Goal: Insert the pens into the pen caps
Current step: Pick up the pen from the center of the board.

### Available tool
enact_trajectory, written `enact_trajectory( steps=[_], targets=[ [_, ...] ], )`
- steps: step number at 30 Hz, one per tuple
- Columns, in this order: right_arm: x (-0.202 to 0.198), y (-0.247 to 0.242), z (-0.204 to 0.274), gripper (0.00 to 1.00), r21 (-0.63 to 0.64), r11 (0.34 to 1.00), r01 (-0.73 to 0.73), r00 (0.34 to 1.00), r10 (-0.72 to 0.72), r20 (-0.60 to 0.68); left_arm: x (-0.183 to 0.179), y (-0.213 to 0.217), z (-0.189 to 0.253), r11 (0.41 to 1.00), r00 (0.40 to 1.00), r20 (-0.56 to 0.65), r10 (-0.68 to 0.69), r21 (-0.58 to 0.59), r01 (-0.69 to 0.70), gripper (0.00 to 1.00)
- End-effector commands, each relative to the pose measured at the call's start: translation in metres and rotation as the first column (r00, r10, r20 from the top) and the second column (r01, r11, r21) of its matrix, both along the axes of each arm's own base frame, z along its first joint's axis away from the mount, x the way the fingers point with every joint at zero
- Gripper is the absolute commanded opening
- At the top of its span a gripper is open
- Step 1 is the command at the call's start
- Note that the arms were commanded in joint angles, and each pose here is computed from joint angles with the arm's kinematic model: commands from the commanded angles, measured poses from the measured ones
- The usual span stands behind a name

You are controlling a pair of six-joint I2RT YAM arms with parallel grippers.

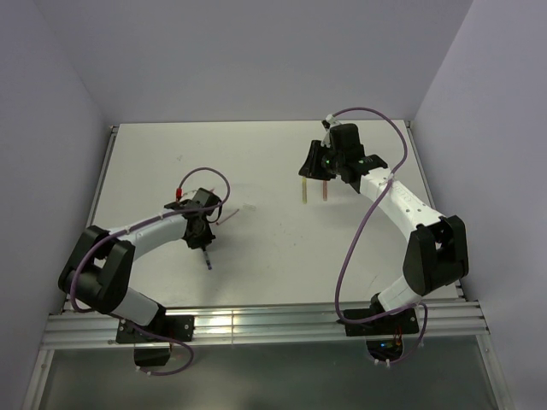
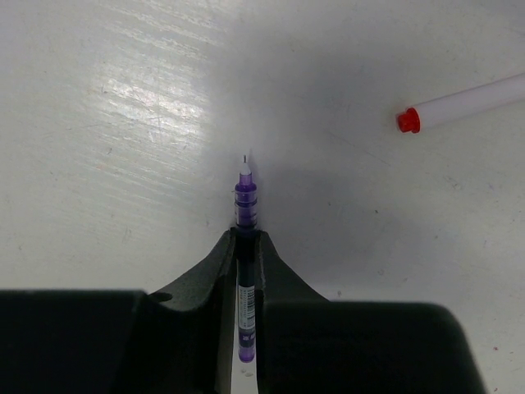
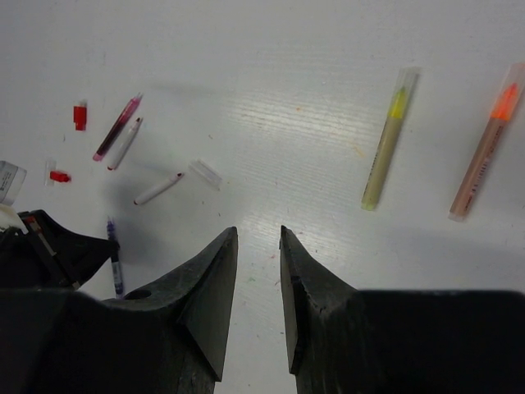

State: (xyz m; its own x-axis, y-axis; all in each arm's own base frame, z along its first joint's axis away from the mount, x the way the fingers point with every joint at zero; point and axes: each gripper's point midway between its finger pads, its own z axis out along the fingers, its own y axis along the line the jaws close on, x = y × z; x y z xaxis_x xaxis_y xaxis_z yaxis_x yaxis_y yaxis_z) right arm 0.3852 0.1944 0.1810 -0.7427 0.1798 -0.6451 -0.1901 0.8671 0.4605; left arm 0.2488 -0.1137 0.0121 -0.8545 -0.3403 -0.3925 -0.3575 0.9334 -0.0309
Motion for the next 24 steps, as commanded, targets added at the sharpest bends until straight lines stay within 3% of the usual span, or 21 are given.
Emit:
enact_trajectory(
  steps=[1,11,24],
  targets=[
    [0.003,0.008,0.021,0.35,0.022,0.999,-0.028,0.997,0.026,0.070,-0.030,-0.002,-0.034,1.000,0.993,-0.119,0.004,-0.029,-0.008,0.00],
    [-0.001,0.011,0.029,0.35,0.045,0.998,-0.041,0.996,0.037,0.087,-0.035,-0.003,-0.032,0.997,0.998,-0.062,0.025,-0.077,-0.029,0.00],
    [-0.019,0.054,0.036,0.36,0.205,0.950,-0.234,0.971,0.218,0.101,0.006,-0.019,0.051,0.981,0.977,0.211,0.025,-0.195,0.017,0.00]
  ],
)
